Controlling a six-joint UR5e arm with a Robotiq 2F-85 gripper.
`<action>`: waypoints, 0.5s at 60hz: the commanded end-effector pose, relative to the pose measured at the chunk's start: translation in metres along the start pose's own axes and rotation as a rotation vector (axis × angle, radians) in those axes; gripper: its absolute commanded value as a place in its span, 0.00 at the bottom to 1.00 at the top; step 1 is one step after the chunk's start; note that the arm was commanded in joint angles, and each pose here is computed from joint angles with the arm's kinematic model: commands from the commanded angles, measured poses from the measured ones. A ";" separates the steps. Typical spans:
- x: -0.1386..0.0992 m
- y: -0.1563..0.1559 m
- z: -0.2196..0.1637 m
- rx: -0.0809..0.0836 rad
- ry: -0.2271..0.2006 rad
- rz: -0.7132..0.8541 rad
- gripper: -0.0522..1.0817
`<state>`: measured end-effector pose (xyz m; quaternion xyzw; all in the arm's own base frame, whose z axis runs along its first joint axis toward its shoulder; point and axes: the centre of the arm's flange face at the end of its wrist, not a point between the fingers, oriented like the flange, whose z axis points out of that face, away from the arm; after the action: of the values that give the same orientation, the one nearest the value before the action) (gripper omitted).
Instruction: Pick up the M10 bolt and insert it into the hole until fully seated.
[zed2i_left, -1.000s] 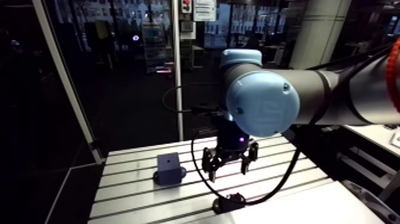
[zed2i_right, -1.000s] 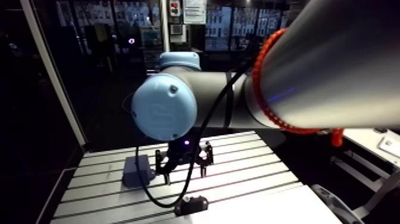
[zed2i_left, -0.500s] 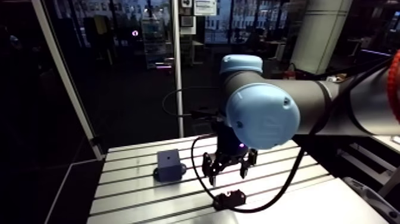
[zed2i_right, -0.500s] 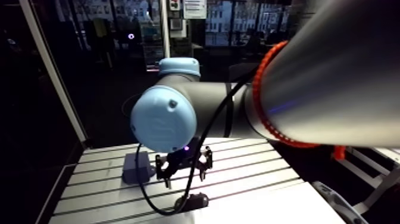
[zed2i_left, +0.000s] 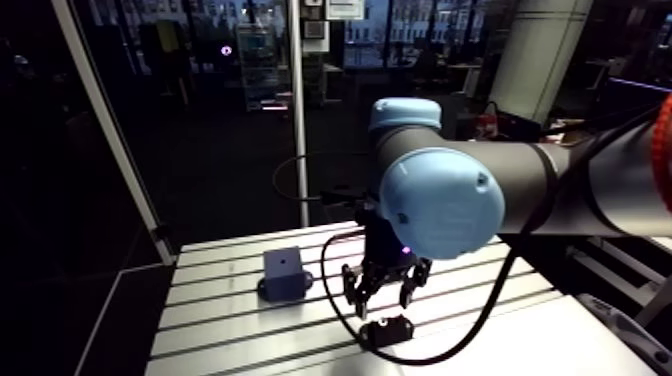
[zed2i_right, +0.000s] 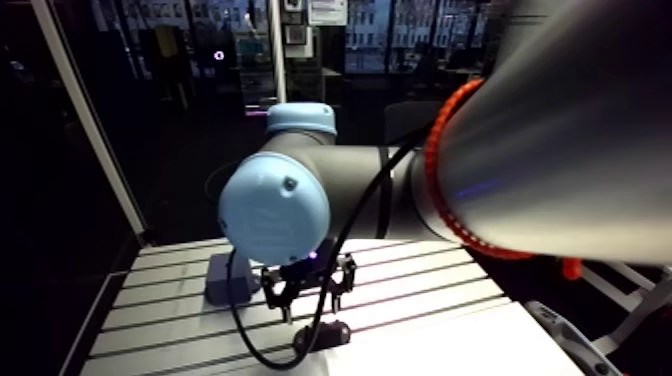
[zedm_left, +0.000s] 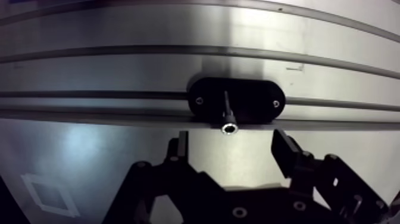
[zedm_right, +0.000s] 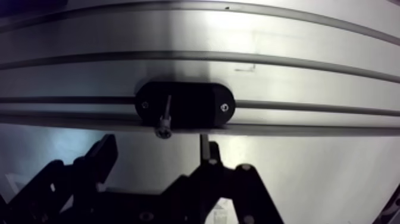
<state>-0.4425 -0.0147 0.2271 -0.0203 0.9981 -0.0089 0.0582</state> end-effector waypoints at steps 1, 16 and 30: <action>-0.002 0.000 0.003 0.002 -0.006 0.002 0.30; -0.001 0.000 0.008 -0.003 0.009 -0.001 0.37; 0.000 0.000 0.011 -0.003 0.010 -0.001 0.41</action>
<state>-0.4411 -0.0145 0.2183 -0.0203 0.9983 -0.0076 0.0540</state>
